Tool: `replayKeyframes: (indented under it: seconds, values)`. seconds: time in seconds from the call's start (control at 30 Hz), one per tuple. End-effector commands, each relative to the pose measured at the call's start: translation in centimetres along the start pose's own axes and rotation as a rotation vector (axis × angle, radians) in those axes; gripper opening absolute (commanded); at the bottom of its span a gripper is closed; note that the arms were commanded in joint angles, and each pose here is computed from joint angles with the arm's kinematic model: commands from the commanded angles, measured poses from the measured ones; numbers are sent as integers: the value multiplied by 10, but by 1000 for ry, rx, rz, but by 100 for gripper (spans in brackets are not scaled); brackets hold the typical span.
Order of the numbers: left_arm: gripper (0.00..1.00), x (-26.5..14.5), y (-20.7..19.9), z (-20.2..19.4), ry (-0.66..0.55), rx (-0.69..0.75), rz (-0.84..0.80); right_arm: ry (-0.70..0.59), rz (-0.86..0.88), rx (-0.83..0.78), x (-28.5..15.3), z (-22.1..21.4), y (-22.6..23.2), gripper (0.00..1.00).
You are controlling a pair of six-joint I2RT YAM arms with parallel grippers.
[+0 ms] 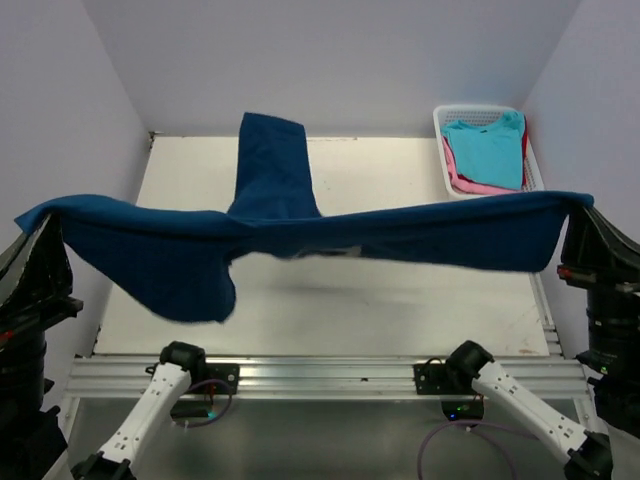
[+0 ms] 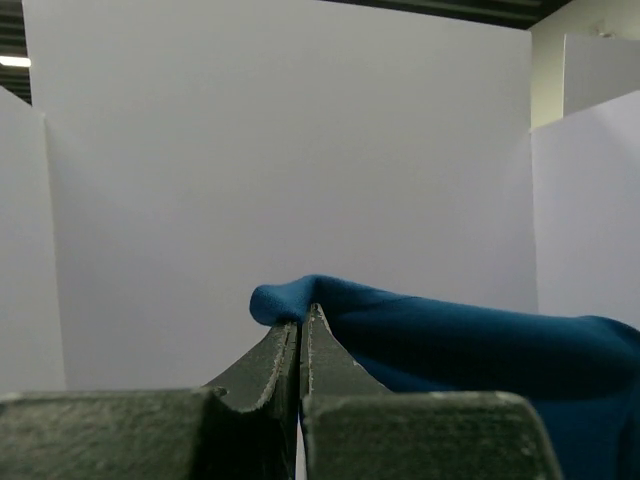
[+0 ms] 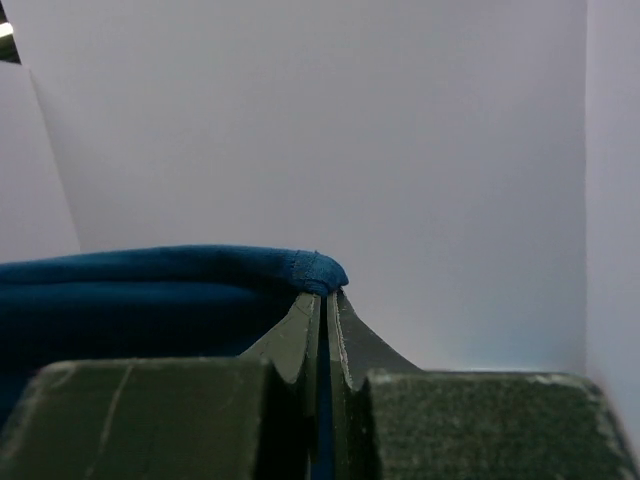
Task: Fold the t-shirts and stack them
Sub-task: Flatten the tshirt out
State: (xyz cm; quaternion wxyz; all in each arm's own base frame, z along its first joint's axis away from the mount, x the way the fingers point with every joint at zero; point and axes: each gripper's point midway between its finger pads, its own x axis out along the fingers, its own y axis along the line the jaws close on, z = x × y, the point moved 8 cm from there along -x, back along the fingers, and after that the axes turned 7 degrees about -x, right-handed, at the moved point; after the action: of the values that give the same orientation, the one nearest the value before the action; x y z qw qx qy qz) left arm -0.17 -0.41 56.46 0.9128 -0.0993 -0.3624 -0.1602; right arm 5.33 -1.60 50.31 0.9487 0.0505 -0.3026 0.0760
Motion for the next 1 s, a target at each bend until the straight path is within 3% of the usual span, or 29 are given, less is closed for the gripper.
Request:
replayKeyframes:
  seconds: [0.0,0.17,0.3,0.53,0.67,0.7,0.8,0.97]
  values:
    - [0,26,3,-39,139,-16,9,213,-3,-133,34,-55,24,0]
    - [0,49,31,-89,255,23,207,471,-173,-267,57,-113,33,0]
    - [0,63,55,-162,412,57,361,666,-211,-331,75,-176,57,0]
    - [0,60,89,-348,825,141,489,964,-201,-446,94,-305,105,0]
    - [0,47,102,-430,992,156,531,1134,-207,-528,95,-389,121,0]
    - [0,41,107,-455,1059,162,543,1134,-210,-519,102,-395,124,0]
    - [0,41,115,-487,1098,154,565,1163,-237,-528,110,-427,124,0]
    - [0,56,127,-512,1091,173,567,1188,-350,-544,127,-456,100,0]
